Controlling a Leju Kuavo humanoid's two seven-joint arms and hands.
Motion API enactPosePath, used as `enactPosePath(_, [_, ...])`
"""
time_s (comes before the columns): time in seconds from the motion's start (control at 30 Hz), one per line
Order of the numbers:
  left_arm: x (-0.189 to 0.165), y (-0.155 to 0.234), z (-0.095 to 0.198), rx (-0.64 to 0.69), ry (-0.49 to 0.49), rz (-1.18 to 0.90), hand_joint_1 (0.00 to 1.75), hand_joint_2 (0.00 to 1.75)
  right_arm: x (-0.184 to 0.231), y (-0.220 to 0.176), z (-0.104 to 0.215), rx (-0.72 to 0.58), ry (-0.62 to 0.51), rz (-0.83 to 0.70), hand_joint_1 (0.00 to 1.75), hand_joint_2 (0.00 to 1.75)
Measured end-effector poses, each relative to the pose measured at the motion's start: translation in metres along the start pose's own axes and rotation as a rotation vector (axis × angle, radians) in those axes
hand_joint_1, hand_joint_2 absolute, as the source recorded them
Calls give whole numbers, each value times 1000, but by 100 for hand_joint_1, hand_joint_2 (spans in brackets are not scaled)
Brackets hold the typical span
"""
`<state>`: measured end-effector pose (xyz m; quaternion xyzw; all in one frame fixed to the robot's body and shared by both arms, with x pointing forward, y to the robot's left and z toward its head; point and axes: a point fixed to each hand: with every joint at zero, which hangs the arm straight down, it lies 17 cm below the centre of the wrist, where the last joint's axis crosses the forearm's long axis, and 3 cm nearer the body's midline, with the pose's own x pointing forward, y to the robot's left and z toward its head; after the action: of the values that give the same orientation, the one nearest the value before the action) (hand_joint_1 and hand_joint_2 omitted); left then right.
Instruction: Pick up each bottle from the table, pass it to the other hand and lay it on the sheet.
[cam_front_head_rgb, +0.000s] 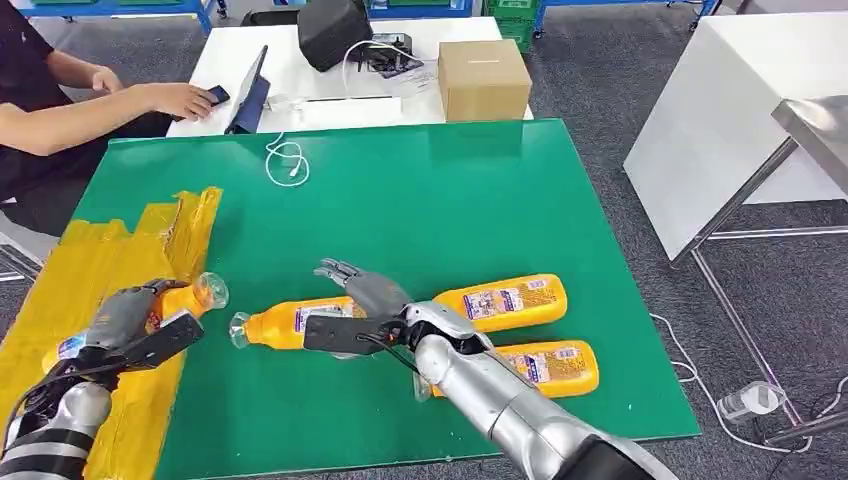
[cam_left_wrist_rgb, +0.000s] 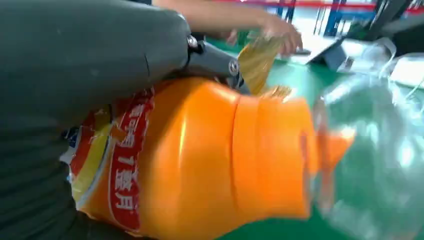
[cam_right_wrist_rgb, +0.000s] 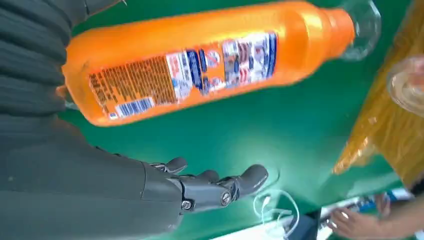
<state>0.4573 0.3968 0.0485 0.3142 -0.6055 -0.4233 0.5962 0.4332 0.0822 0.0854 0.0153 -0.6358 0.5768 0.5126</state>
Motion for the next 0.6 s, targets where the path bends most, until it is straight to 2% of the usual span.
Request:
enactPosePath(0.17, [-22, -8, 13, -84, -24, 83, 0, 0, -3, 22, -5, 103, 34, 52, 0, 175])
enactPosePath(0.3, [-23, -8, 21, -114, -69, 145, 0, 0, -13, 36, -4, 171, 72, 110, 0, 175])
enactPosePath(0.6, [-22, -8, 27, -149, -105, 214, 0, 0, -33, 47, -2, 218, 146, 209, 0, 175])
